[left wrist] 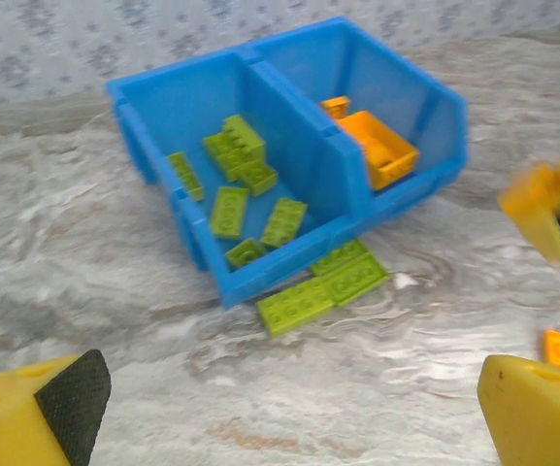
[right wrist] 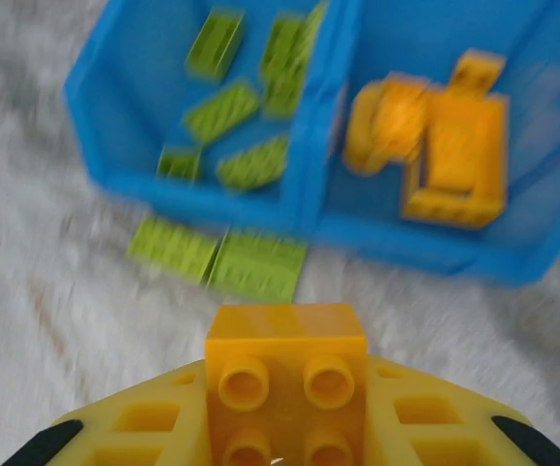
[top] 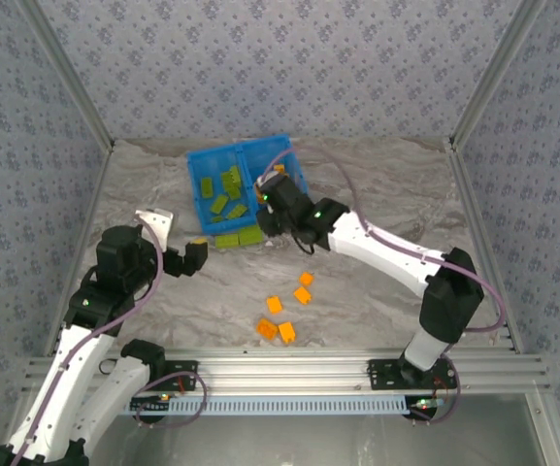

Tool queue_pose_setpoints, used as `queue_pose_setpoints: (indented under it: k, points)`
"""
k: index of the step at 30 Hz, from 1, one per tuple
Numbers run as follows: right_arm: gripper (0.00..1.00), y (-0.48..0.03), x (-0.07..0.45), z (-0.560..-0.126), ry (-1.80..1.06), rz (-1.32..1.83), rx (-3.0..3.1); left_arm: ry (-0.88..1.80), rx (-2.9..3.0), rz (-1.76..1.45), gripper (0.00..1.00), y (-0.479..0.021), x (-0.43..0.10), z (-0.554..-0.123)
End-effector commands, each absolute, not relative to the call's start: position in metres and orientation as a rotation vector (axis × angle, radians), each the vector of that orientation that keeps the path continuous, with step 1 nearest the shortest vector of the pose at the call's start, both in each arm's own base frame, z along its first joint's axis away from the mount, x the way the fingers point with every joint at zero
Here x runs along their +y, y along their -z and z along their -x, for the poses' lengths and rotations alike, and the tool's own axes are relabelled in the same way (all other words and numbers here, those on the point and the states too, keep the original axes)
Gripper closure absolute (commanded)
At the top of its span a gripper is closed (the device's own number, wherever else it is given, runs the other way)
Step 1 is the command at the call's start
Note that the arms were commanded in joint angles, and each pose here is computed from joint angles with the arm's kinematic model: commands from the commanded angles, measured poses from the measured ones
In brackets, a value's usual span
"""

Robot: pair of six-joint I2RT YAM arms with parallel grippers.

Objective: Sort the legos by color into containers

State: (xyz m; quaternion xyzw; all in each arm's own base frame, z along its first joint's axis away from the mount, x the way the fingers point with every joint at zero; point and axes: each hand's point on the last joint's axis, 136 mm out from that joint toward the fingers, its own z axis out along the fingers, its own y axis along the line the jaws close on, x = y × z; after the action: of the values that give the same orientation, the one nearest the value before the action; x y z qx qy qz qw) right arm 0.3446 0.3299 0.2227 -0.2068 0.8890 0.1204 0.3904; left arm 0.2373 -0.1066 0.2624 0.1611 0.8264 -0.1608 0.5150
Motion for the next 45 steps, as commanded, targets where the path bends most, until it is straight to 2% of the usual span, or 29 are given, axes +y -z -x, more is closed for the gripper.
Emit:
queue_pose_setpoints:
  k: [1, 6, 15, 22, 26, 30, 37, 41, 45]
  points:
    - [0.68, -0.23, 0.32, -0.397, -0.221, 0.376, 2.228, 0.544, 1.874, -0.518, 0.01, -0.284, -0.133, -0.226]
    - [0.68, -0.207, 0.331, -0.459, -0.112, 0.337, 2.262, 0.524, 1.908, -0.538, 0.01, -0.278, -0.131, -0.225]
    - [0.66, -0.159, 0.329, -0.529, 0.047, 0.263, 2.305, 0.436, 1.951, -0.528, 0.01, -0.267, -0.12, -0.226]
    - [0.64, -0.148, 0.342, -0.576, -0.136, 0.173, 2.242, 0.445, 1.957, -0.533, 0.01, -0.264, -0.122, -0.227]
    - [0.57, -0.142, 0.351, -0.587, -0.264, 0.129, 2.245, 0.447, 1.962, -0.538, 0.01, -0.262, -0.123, -0.228]
    - [0.44, -0.156, 0.366, -0.585, -0.351, 0.154, 2.223, 0.444, 1.968, -0.537, 0.01, -0.26, -0.123, -0.23]
    - [0.44, -0.236, 0.35, -0.554, -0.319, 0.191, 2.189, 0.44, 1.982, -0.543, 0.01, -0.258, -0.123, -0.231]
    - [0.43, -0.27, 0.322, -0.508, -0.262, 0.219, 2.217, 0.439, 1.984, -0.543, 0.01, -0.258, -0.123, -0.231]
    - [0.39, -0.272, 0.295, -0.439, -0.276, 0.253, 2.243, 0.439, 1.988, -0.543, 0.01, -0.256, -0.123, -0.232]
